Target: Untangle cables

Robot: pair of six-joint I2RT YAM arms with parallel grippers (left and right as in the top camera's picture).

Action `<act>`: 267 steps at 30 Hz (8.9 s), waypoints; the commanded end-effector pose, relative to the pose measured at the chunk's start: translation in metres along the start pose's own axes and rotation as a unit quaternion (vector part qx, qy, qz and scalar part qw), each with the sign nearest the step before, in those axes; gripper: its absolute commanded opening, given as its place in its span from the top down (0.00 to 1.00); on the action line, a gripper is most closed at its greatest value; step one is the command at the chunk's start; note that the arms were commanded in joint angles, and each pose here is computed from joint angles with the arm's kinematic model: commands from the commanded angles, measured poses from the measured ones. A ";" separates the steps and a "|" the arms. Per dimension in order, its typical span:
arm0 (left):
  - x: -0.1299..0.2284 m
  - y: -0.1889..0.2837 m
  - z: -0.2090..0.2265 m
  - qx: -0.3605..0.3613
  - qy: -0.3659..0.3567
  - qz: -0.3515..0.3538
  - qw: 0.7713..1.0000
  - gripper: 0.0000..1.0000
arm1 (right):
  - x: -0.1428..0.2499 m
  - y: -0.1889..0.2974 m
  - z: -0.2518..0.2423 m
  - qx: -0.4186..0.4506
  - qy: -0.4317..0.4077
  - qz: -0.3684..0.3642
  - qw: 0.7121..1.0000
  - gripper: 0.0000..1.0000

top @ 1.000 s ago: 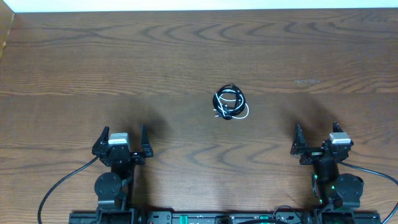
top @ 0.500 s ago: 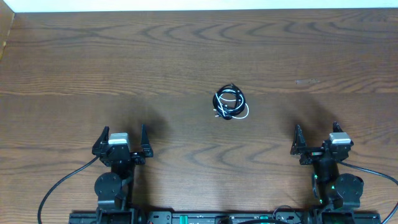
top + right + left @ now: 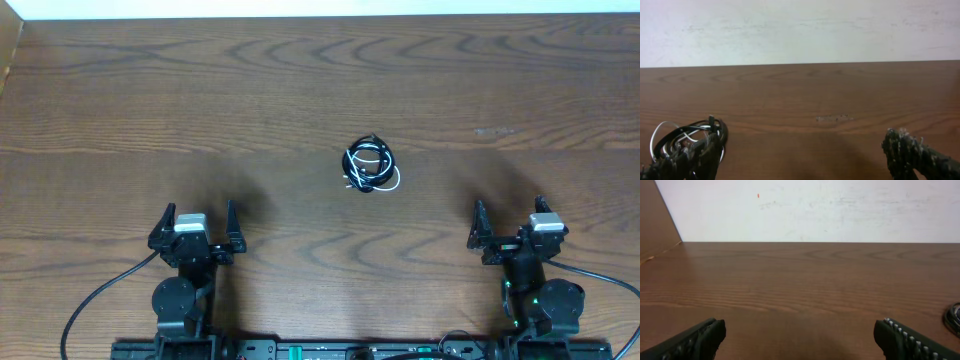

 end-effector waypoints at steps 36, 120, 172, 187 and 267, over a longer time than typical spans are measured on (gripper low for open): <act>0.014 -0.003 0.003 -0.007 -0.004 0.027 1.000 0.00 | 0.001 0.000 0.002 -0.007 0.007 -0.001 1.000 0.01; -0.153 -0.020 -0.099 0.143 -0.051 0.348 0.925 0.02 | -0.183 -0.040 -0.009 -0.156 -0.039 0.397 0.904 0.01; -0.013 -0.165 -0.172 0.086 0.108 0.498 0.856 0.01 | -0.120 -0.141 -0.054 0.223 -0.102 0.464 0.851 0.01; 0.017 -0.171 -0.212 0.132 0.070 0.480 0.865 0.00 | -0.070 -0.151 -0.049 0.244 -0.097 0.562 0.785 0.01; -0.117 -0.110 -0.226 0.263 0.236 0.376 0.857 0.92 | -0.056 -0.139 0.053 -0.571 -0.088 0.303 0.758 0.01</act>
Point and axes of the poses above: each gripper's point midway between its finger pads, its own y axis back along the fingers, its own z axis along the line the jaws close on, x = y × z, the point moved 10 cm from there along y, back along the fingers, and after that the axes turned 10 degrees about y, right-handed, at the moved point
